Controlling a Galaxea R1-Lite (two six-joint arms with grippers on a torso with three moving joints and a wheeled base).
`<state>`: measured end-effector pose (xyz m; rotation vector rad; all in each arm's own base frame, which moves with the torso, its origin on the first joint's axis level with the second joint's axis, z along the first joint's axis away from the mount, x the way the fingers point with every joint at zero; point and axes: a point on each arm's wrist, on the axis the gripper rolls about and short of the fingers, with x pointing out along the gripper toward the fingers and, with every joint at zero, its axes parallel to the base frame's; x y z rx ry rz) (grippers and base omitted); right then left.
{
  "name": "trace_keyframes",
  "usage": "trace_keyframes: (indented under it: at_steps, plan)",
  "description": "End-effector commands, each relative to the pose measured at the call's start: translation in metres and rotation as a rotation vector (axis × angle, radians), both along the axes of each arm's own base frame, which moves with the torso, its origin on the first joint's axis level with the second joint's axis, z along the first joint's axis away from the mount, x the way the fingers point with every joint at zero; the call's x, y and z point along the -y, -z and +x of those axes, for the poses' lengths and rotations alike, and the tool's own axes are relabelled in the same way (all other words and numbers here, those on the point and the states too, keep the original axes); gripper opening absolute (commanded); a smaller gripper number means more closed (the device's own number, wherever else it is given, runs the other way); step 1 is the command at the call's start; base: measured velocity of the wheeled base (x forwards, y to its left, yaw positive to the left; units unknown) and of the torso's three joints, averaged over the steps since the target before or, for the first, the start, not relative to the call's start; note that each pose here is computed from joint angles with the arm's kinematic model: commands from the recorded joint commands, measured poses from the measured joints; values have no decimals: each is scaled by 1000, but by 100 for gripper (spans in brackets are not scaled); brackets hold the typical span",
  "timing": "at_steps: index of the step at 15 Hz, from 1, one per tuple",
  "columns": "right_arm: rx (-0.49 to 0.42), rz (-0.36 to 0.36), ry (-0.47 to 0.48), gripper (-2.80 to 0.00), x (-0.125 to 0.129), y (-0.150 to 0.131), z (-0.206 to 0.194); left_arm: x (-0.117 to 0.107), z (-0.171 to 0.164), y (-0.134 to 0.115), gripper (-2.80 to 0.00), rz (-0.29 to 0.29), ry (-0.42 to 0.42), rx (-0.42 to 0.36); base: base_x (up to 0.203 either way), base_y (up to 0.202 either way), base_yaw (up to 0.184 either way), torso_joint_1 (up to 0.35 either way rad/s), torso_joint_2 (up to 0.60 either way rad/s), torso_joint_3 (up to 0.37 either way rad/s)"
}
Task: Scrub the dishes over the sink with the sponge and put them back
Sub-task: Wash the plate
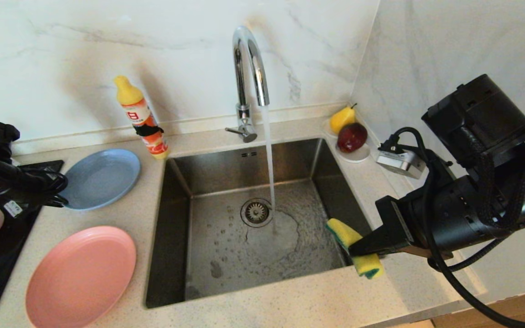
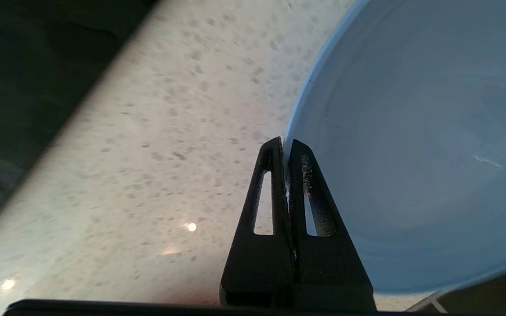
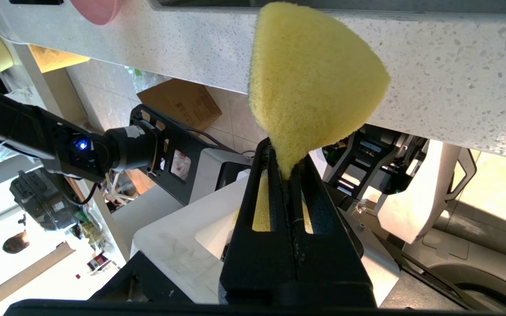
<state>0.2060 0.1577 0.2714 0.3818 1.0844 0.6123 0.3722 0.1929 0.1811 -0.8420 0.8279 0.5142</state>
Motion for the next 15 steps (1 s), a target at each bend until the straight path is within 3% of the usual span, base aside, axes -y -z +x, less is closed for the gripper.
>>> trace_keyframes:
  at_steps: [1, 7, 12, 15]
  plan:
    - [-1, 4, -2, -280, -1, -1, 0, 1, -13, -28, -280, 27, -14, 61, 0, 0, 0, 0, 0, 0]
    - [3, 7, -8, -280, -1, -3, -2, 20, -53, -99, -280, 110, -22, 222, 0, 0, 0, 0, 0, 0]
    - [8, 12, -7, -280, 1, -5, -6, 49, -104, -154, -280, 167, -13, 335, 0, 0, 0, 0, 0, 0]
    - [12, 15, -7, -280, 2, -6, -7, 76, -144, -184, -280, 124, 101, 435, 0, 0, 0, 0, 0, 0]
